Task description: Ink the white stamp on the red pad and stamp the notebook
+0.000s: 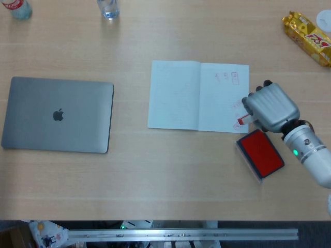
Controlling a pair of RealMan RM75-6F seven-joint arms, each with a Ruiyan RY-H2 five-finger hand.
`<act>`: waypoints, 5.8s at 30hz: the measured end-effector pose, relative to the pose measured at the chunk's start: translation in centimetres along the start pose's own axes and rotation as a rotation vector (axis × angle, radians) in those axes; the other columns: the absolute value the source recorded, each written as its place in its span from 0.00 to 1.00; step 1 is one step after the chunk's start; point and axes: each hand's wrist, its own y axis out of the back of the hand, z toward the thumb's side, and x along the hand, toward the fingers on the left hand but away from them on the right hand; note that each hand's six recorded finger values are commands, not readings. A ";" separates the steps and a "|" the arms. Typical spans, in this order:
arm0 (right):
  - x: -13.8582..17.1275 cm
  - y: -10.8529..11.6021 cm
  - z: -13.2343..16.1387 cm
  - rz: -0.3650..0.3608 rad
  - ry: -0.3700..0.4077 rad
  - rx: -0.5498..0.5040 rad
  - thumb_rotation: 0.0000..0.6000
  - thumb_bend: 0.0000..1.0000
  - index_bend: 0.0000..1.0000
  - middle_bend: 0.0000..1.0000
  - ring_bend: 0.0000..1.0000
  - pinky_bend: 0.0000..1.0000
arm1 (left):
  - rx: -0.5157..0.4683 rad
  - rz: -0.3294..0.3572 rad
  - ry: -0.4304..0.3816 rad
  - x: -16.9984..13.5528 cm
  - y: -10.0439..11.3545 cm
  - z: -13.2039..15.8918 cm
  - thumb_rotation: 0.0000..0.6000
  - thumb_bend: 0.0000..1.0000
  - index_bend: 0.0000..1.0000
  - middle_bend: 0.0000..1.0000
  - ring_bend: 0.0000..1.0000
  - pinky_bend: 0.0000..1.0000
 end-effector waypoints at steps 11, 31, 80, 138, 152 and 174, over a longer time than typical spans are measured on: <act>-3.8 0.5 4.2 0.053 0.032 0.033 1.00 0.46 0.75 0.58 0.45 0.33 | 0.000 -0.009 0.007 -0.1 -0.1 -0.4 1.00 0.32 0.00 0.00 0.00 0.00; -6.8 -0.8 7.0 0.131 0.014 0.141 1.00 0.46 0.75 0.58 0.45 0.33 | 0.000 -0.023 0.022 -0.3 -0.3 -1.0 1.00 0.32 0.00 0.00 0.00 0.00; -6.7 -1.0 7.7 0.091 0.020 0.154 1.00 0.47 0.78 0.60 0.47 0.33 | -0.004 -0.026 0.040 -0.4 -0.2 -1.8 1.00 0.32 0.00 0.00 0.00 0.00; -9.5 -2.5 6.9 0.095 -0.044 0.146 1.00 0.51 0.83 0.63 0.50 0.33 | 0.010 -0.046 0.048 -0.4 -0.5 -1.6 1.00 0.32 0.00 0.00 0.00 0.00; -9.5 -2.4 6.8 0.092 -0.049 0.130 1.00 0.51 0.84 0.63 0.50 0.33 | 0.011 -0.052 0.053 -0.4 -0.6 -1.8 1.00 0.32 0.00 0.00 0.00 0.00; -9.4 -0.2 3.4 0.094 -0.122 0.028 1.00 0.51 0.84 0.63 0.50 0.33 | 0.016 -0.061 0.047 -0.4 -0.4 -1.2 1.00 0.32 0.00 0.00 0.00 0.00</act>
